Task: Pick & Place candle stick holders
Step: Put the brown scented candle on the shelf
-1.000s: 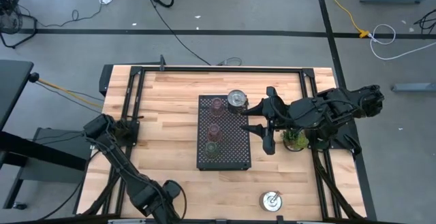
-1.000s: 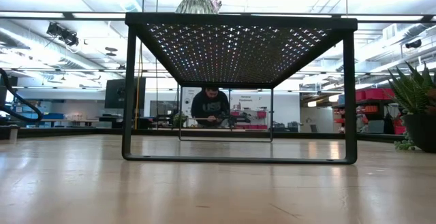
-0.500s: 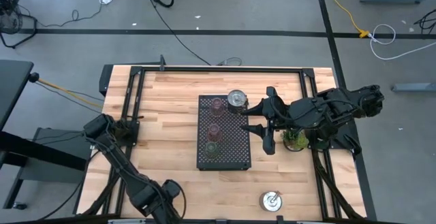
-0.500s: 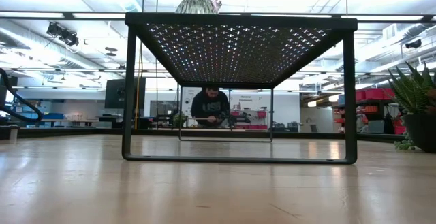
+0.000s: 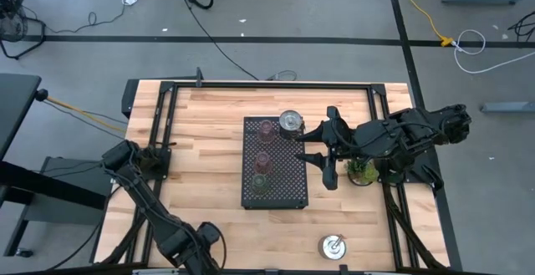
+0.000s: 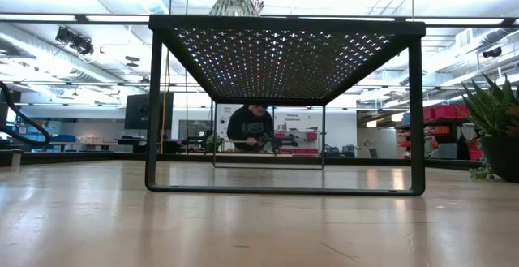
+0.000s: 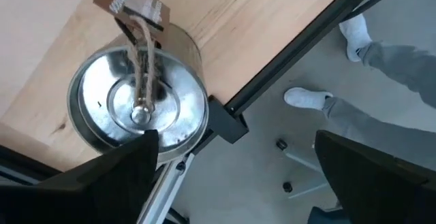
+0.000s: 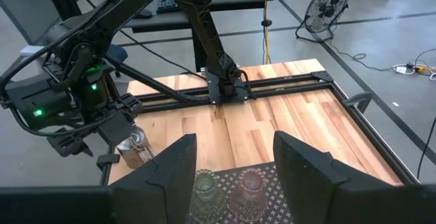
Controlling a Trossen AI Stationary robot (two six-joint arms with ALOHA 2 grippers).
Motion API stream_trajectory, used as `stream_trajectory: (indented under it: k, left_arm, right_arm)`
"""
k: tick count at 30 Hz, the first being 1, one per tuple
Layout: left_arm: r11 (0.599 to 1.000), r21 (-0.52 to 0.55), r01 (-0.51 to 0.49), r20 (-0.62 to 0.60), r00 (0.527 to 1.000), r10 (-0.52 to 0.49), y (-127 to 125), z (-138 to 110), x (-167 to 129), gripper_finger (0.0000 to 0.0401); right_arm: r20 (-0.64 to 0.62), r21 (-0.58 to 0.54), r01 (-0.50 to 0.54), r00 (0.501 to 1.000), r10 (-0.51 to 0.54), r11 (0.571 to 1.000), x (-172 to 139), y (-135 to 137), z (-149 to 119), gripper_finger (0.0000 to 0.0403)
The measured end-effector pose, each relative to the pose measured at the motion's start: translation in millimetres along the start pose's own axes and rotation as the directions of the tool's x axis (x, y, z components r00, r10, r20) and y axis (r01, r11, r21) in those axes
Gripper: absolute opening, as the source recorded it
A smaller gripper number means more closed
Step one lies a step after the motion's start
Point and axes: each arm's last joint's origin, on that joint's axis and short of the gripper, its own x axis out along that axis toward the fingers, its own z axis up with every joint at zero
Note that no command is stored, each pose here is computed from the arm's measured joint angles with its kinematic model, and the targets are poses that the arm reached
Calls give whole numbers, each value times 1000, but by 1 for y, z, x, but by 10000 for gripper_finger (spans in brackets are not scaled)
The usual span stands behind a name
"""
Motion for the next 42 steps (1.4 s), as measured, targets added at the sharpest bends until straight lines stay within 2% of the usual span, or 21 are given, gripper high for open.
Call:
stream_trajectory:
  k: [8, 15, 21, 25, 42]
  left_arm:
    - [990, -35, -135, 22, 991, 136, 13, 1, -1, 399]
    - [994, -5, -112, 46, 993, 112, 11, -2, 0, 399]
    - [984, -40, -173, 45, 984, 174, 15, -2, 3, 397]
    - [987, -30, -158, 45, 986, 159, 13, -3, 6, 399]
    - [978, -21, -209, 75, 975, 210, 16, -8, 12, 399]
  right_arm:
    - [0, 0, 0, 1000, 0, 1000, 0, 0, 0, 197]
    - [-1, 1, 0, 1000, 0, 1000, 0, 0, 0, 197]
    - [-1, 0, 0, 1000, 0, 1000, 0, 0, 0, 197]
    - [-1, -1, 1, 1000, -1, 1000, 0, 0, 0, 197]
    - [-7, 0, 1, 1000, -1, 1000, 0, 0, -1, 197]
